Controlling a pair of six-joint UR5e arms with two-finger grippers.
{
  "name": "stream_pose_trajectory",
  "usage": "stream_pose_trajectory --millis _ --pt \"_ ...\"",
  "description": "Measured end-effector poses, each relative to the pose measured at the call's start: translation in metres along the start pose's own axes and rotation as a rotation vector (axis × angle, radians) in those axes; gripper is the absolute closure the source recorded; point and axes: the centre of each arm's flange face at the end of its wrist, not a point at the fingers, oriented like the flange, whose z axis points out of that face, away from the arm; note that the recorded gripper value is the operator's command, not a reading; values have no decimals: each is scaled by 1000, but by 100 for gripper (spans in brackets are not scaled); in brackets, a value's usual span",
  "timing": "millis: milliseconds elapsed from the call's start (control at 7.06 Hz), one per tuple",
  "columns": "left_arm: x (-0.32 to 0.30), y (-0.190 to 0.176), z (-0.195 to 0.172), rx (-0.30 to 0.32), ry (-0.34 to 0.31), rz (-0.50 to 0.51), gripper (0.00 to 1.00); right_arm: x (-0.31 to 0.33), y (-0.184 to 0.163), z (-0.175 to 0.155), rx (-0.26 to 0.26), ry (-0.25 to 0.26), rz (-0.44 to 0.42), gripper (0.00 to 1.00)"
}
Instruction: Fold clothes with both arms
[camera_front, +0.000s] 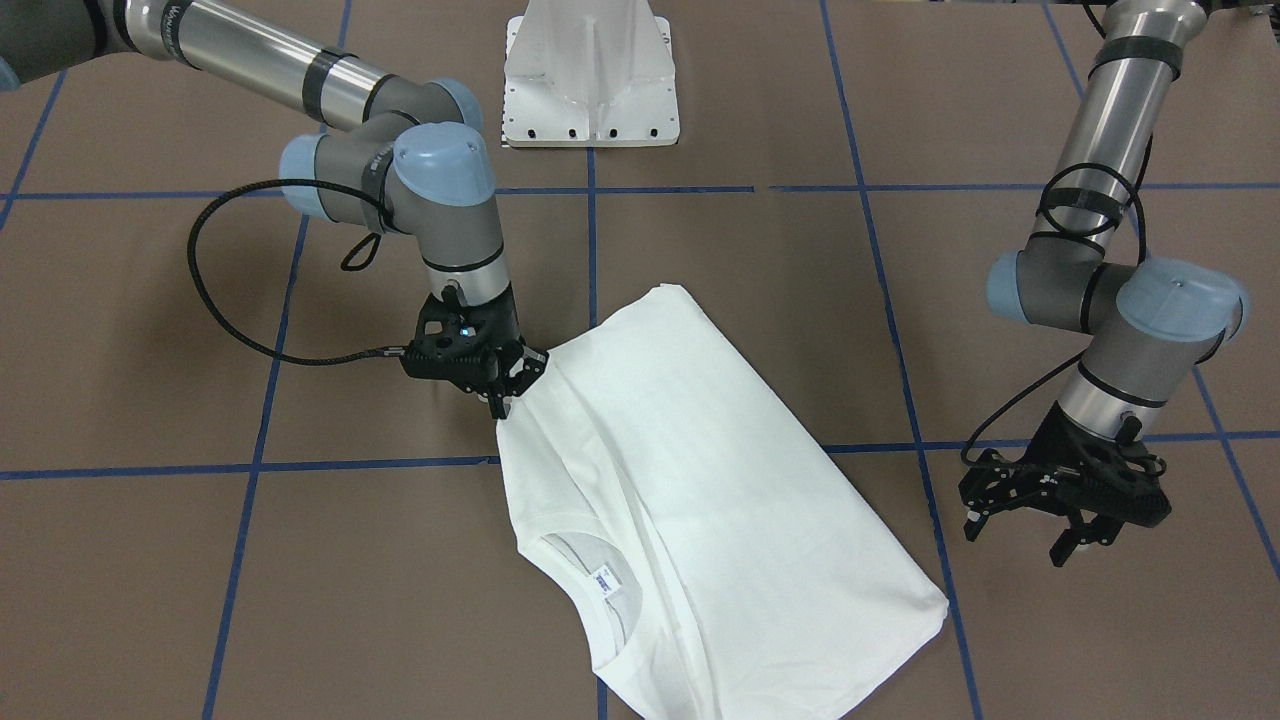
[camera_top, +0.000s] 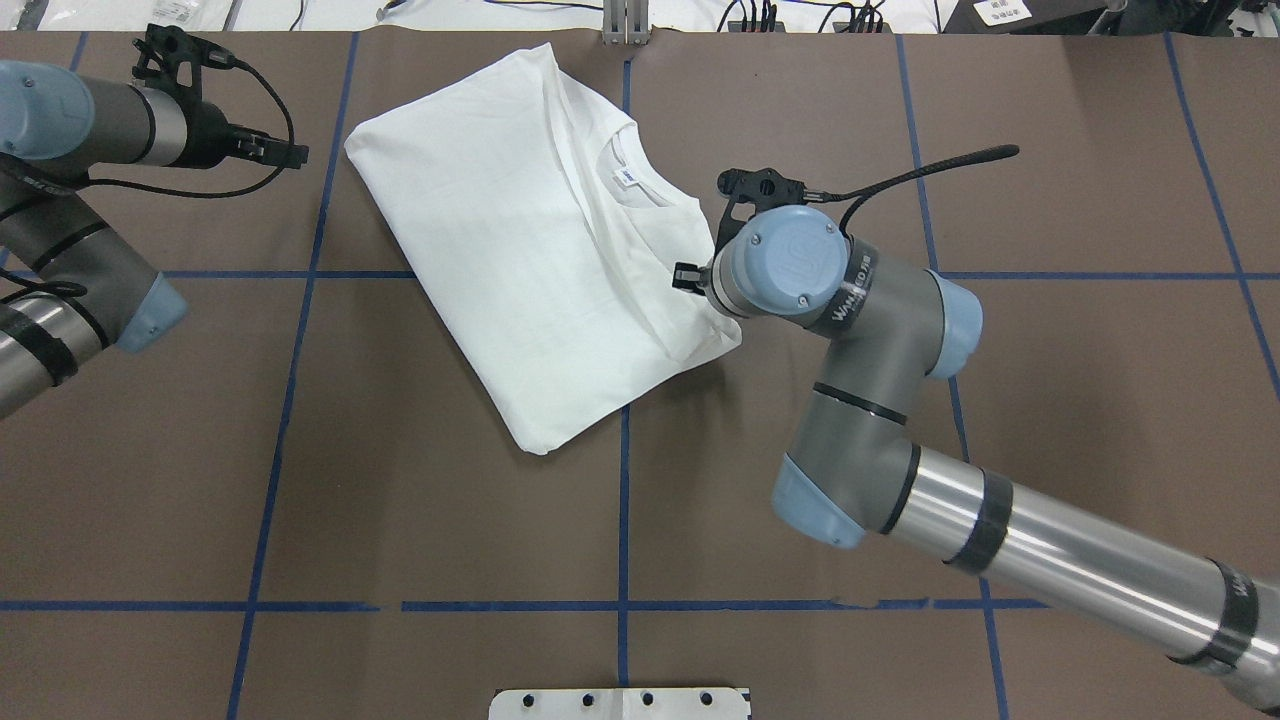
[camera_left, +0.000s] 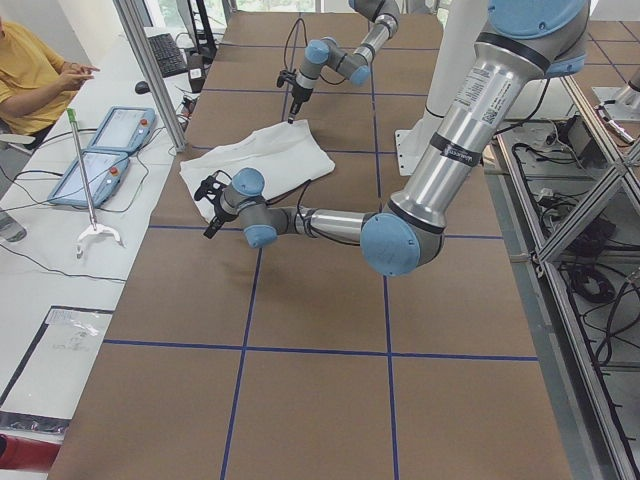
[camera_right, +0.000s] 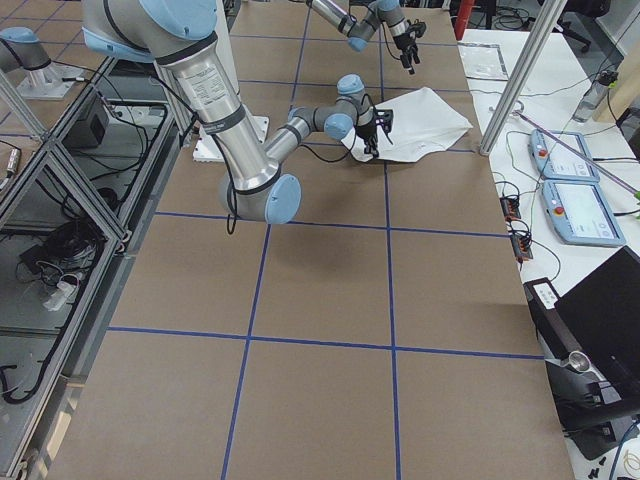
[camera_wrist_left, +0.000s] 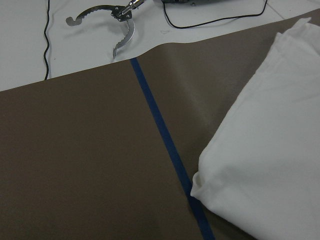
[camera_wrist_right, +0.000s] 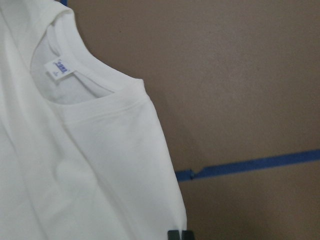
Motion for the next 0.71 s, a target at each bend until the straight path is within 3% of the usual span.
stream_pose_trajectory --millis 283,567,708 --pt "0 0 0 1 1 0 0 -4 93 -52 0 12 -18 100" --pt "1 0 0 2 3 1 0 -15 160 -68 7 31 -29 100" --pt "2 0 0 2 3 2 0 -18 175 -71 4 29 -33 14"
